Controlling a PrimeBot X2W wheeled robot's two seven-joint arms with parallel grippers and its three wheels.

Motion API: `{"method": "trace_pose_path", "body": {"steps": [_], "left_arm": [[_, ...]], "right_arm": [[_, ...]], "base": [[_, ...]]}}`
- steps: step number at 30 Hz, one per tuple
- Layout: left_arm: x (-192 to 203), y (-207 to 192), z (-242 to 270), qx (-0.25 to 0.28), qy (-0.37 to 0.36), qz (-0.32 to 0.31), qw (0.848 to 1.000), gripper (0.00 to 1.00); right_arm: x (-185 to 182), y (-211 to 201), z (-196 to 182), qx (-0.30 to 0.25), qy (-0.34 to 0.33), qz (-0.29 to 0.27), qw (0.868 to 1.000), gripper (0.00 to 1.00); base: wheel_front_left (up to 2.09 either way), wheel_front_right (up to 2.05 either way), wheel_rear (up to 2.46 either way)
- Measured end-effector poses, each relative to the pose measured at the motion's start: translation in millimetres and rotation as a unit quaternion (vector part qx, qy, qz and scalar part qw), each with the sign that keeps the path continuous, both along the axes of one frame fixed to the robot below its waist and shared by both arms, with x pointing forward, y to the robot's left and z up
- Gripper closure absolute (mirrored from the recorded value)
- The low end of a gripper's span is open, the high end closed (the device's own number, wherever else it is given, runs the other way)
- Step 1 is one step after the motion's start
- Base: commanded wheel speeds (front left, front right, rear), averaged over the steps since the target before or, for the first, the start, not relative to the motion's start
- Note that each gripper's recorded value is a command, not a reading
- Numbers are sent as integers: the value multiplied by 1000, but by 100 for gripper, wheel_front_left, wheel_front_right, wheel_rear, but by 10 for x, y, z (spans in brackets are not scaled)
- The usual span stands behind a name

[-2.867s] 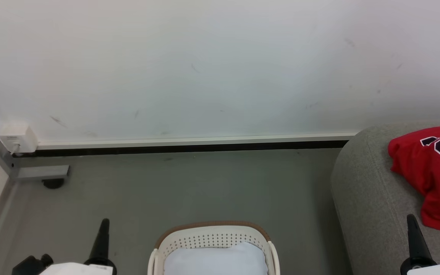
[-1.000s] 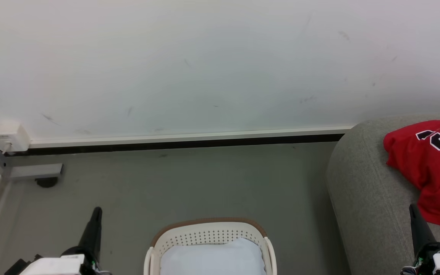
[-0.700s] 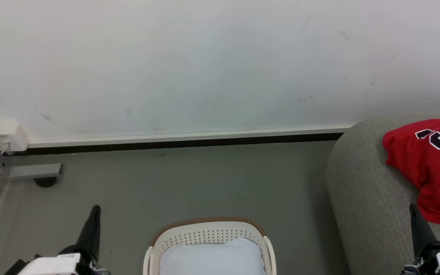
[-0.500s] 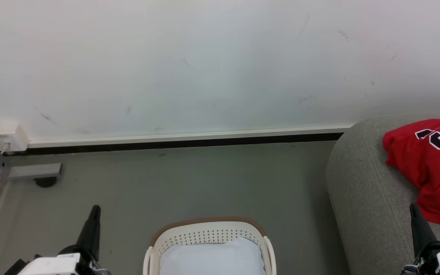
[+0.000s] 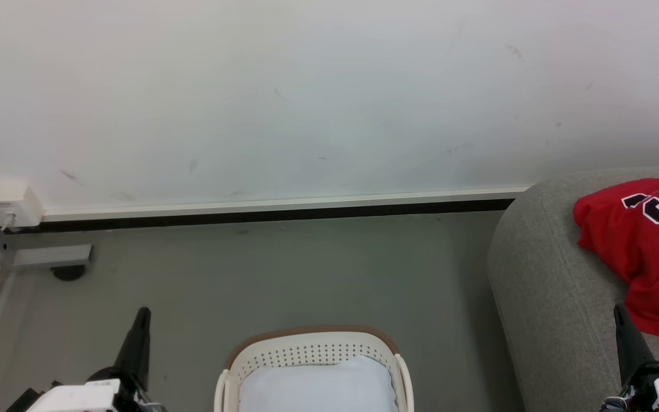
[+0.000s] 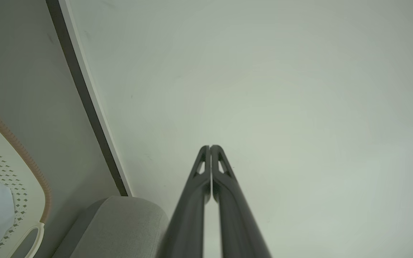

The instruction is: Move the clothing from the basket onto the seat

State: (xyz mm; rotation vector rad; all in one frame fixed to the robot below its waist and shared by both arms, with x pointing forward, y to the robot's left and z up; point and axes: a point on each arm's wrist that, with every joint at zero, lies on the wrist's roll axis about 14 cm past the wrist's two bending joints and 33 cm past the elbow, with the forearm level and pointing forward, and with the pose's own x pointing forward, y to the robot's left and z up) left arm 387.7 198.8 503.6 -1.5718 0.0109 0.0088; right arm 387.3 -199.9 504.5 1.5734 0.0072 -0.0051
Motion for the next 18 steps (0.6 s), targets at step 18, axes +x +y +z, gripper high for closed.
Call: {"method": "trace_pose_path", "body": {"steps": [18], "left_arm": [[0,1,0,0,0,0,1000,100]], "right_arm": [[0,-1,0,0,0,0,1000,100]], "base": [[0,0,0]]}}
